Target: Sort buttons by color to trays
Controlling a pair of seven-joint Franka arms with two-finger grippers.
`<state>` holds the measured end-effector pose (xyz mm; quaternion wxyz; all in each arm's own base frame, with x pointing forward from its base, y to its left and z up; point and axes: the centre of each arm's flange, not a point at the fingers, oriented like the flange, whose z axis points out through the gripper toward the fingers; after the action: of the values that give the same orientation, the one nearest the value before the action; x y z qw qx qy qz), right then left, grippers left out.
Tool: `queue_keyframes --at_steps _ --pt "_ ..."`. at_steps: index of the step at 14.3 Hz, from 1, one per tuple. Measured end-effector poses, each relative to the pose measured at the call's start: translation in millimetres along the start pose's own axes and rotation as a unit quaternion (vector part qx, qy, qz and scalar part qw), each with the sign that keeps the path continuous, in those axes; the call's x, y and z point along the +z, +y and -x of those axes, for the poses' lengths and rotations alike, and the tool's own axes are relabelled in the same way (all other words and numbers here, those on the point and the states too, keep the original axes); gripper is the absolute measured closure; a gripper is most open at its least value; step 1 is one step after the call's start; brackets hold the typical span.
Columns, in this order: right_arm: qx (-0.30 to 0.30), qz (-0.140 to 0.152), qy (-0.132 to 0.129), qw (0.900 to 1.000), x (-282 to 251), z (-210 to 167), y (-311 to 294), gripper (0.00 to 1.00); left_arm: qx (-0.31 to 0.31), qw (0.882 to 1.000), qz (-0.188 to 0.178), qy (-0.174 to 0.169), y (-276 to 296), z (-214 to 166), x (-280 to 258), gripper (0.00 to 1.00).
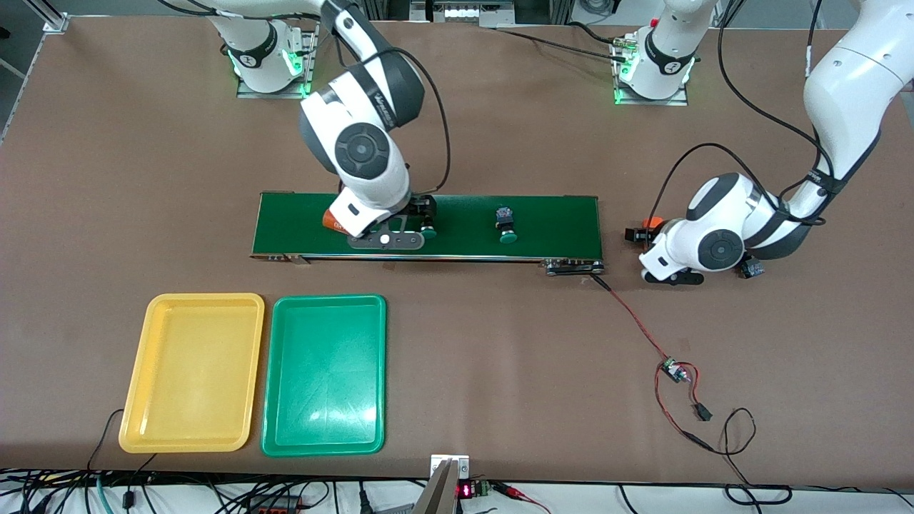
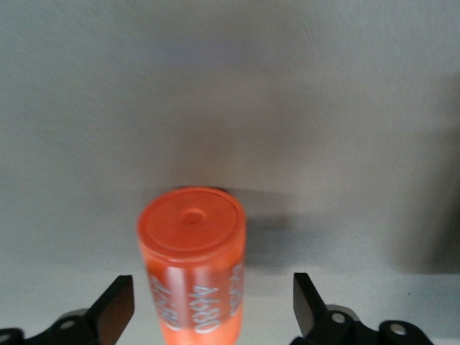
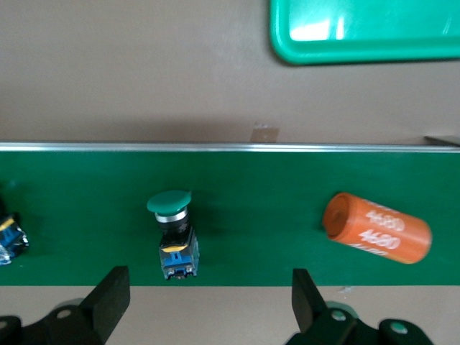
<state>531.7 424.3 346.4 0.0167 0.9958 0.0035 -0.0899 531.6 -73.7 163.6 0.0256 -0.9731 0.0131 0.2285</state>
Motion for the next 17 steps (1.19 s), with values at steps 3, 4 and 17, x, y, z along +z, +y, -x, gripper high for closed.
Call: queue_keyframes --at_steps 3,4,17 --pt "-0.015 0.018 -0.018 1.000 34.9 9.8 -19.5 0.00 0.003 1.000 0.000 0.002 0.6 0.2 -1.2 0.19" --pt "-0.017 0.024 -0.025 0.999 46.7 12.0 -23.1 0.00 0.004 1.000 0.000 0.003 -0.2 -0.3 -2.4 0.33" --pt "-0.003 0.041 -0.042 0.998 91.4 -0.8 -8.4 0.67 0.180 0.980 -0.014 0.084 22.1 0.8 -182.4 0.50"
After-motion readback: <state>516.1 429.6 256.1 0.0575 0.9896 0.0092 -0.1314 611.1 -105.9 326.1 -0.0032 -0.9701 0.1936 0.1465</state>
